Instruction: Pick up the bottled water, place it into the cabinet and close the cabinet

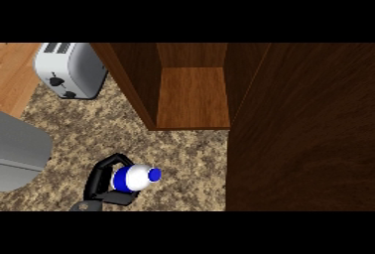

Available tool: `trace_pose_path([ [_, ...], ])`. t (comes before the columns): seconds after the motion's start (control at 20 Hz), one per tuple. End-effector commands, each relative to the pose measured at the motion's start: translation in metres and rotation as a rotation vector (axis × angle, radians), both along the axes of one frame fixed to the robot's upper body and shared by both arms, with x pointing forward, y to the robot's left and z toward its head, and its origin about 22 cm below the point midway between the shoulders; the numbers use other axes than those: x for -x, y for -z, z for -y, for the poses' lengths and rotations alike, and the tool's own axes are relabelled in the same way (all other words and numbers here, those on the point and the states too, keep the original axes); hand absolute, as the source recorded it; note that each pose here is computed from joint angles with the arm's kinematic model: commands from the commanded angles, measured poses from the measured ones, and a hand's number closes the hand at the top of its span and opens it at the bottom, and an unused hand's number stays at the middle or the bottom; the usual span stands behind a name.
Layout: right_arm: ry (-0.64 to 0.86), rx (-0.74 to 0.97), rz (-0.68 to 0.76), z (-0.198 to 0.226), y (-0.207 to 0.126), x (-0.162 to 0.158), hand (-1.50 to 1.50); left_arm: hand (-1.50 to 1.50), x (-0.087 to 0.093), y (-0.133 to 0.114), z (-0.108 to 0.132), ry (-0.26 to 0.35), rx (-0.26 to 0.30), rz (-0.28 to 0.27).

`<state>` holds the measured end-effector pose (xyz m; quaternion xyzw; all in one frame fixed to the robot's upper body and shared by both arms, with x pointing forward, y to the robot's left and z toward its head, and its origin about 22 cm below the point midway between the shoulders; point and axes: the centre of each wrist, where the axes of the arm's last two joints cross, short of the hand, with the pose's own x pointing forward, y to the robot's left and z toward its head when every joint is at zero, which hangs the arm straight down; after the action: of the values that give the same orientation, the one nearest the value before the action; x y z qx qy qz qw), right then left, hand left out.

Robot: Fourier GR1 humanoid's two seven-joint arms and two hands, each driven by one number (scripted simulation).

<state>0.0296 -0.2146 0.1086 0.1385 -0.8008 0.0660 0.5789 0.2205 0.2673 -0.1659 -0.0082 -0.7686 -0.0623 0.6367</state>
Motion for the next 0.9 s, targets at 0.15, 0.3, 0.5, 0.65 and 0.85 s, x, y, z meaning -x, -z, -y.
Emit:
trace_pose_path([
  [0.15, 0.009, 0.022, 0.028, -0.001, -0.022, 0.009, -1.5, 1.5, -0.008, -0.006, 0.052, 0.009, 0.071, -0.006],
  [0.3, -0.008, 0.034, 0.04, 0.001, -0.034, 0.008, -1.5, 1.5, -0.032, -0.028, 0.063, 0.048, 0.124, 0.032],
  [0.5, 0.01, 0.036, 0.027, 0.007, -0.026, 0.01, -1.5, 1.5, -0.033, -0.043, 0.097, 0.069, 0.132, 0.017],
  [0.65, -0.005, 0.011, 0.04, 0.009, -0.037, 0.012, -1.5, 1.5, -0.055, -0.069, 0.111, 0.027, 0.155, 0.029],
  [0.85, 0.012, 0.015, 0.051, 0.007, -0.04, 0.015, -1.5, 1.5, -0.066, -0.097, 0.142, 0.036, 0.12, -0.019],
])
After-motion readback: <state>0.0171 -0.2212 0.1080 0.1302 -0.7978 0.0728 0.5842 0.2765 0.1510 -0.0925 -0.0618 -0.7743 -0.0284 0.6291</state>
